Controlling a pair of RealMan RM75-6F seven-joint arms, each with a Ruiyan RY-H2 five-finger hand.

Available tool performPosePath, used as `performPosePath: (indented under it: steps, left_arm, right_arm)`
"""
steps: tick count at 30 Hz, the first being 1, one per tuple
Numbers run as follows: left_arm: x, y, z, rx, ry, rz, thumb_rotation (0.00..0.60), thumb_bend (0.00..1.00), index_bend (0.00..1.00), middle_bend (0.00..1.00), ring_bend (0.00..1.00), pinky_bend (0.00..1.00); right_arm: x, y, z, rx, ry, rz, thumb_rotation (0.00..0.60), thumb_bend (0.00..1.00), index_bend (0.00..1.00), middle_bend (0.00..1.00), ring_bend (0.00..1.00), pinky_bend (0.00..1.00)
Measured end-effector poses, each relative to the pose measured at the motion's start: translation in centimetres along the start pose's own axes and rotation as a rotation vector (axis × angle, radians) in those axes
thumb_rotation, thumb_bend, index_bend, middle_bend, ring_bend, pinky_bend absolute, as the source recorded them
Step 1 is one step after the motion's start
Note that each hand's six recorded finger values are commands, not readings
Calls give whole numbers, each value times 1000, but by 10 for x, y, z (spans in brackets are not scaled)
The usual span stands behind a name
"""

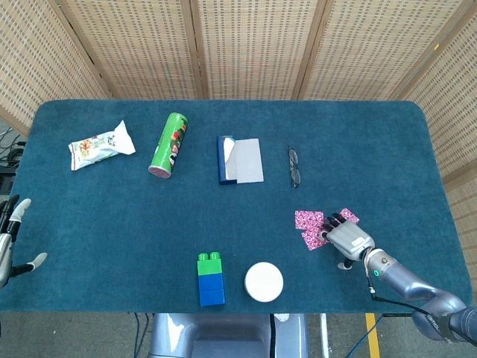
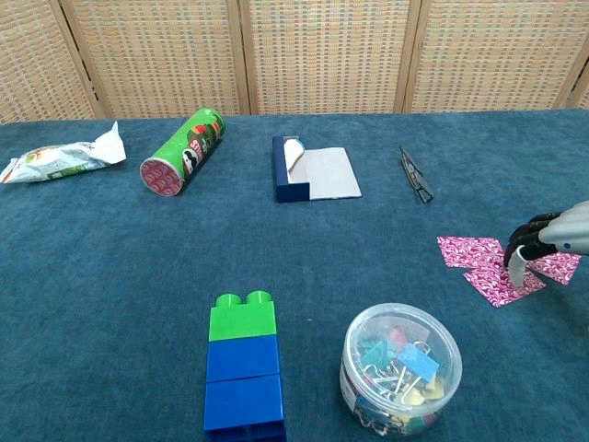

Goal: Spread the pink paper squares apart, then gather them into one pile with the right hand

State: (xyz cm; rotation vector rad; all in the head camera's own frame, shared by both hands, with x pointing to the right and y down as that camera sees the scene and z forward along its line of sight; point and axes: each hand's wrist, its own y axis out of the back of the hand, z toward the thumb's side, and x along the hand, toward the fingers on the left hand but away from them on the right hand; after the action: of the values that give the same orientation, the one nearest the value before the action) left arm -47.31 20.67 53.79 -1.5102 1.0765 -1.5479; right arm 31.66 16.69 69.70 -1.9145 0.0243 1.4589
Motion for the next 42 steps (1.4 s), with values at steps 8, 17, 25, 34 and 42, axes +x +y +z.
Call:
performPosePath:
  steps: [8, 17, 25, 34, 42]
  left_arm:
    - [0, -1, 0, 0, -1, 0, 600, 175, 36, 0, 0, 0]
    - [1, -2, 3, -1, -11, -3, 600, 175, 36, 0, 0, 0]
    - [1, -1, 3, -1, -13, -2, 600, 175, 35, 0, 0, 0]
    - [1, -1, 5, -3, -19, 1, 600, 175, 35, 0, 0, 0]
    - [-1, 0, 1, -6, -8, 3, 600, 176, 35, 0, 0, 0]
  right_arm:
    - [5, -4, 1, -2, 5, 12, 600, 231, 272, 177, 0, 7]
    - [14, -8, 6, -12, 15, 22, 600, 231, 272, 182, 0, 7]
    - [22, -9, 7, -21, 10, 24, 600, 234, 272, 182, 0, 7]
    - [19, 23, 8, -72, 7, -102, 600, 229, 308, 176, 0, 7]
    - [-3, 43, 8, -127, -10, -183, 600, 232, 330, 176, 0, 7]
